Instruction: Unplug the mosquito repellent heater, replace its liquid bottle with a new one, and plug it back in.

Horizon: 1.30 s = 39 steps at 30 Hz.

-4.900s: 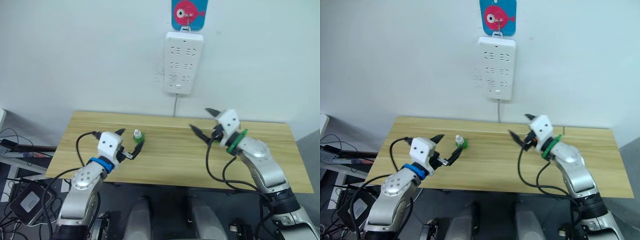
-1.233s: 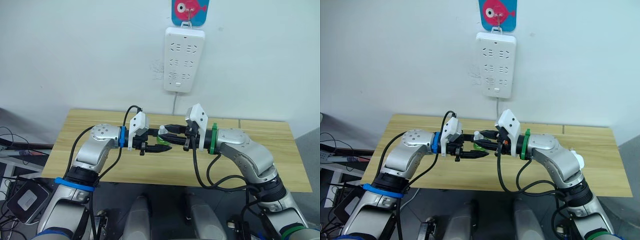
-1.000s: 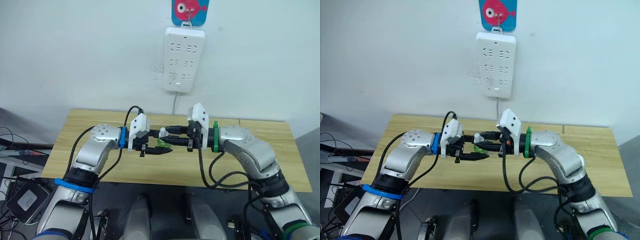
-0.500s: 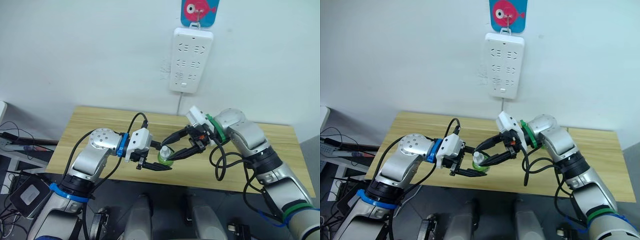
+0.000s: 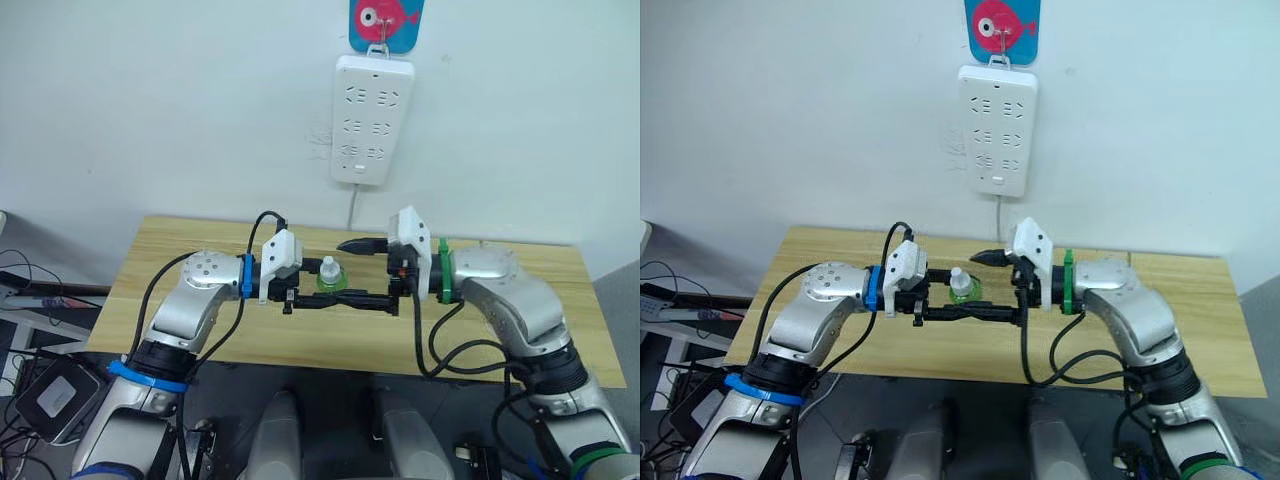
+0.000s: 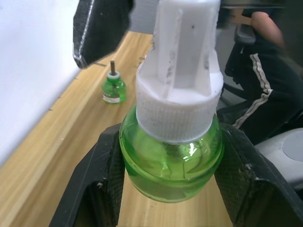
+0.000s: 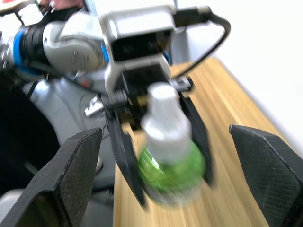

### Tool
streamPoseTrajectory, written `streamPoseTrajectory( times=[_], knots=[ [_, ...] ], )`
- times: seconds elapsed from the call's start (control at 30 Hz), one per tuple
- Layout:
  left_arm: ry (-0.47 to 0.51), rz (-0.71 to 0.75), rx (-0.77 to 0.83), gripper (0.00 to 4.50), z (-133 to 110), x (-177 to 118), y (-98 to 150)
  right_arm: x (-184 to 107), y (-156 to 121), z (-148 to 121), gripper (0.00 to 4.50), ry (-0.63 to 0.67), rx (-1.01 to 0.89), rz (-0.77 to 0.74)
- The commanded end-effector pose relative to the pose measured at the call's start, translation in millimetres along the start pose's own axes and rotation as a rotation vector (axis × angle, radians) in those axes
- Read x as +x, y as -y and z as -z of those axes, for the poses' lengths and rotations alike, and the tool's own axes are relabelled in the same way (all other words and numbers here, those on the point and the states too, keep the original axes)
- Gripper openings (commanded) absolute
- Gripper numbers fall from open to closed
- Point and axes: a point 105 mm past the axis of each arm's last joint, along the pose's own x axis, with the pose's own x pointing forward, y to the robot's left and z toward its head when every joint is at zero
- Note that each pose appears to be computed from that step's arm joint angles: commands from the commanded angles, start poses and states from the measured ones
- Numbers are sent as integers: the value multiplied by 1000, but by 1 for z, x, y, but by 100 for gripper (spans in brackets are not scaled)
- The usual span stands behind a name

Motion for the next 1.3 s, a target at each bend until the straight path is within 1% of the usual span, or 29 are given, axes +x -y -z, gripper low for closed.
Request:
streamPoseTrajectory(
  times=[0.03,0.1,0.17,0.43,0.47,0.67,0.73,0.8,0.83,0.9,1.3],
  knots=[
    [11,-14,34,227,-7,0,-5,3,1,-9,447,45,-13,68],
    [5,-17,40,227,-7,1,-7,4,2,-8,410,48,-5,87],
    [6,-16,42,227,-7,1,-7,4,1,-6,358,41,-2,87],
    [6,-14,42,227,-7,0,-7,2,-3,2,56,4,-3,57],
    [6,-14,43,227,-7,1,-7,2,-3,2,40,2,-3,53],
    [8,-22,44,227,-7,-1,-6,2,-3,-4,40,39,33,45],
    [9,-25,43,227,-7,-1,-6,2,-3,-5,111,44,42,43],
    [10,-26,44,227,-7,-1,-5,2,-2,-5,160,44,40,44],
    [11,-26,43,227,-7,-1,-5,3,-2,-5,199,43,37,48],
    [12,-26,43,227,-7,-1,-4,4,-3,-4,260,33,37,40],
    [15,-15,47,227,-9,0,-1,12,-1,5,260,1,17,51]
  ],
)
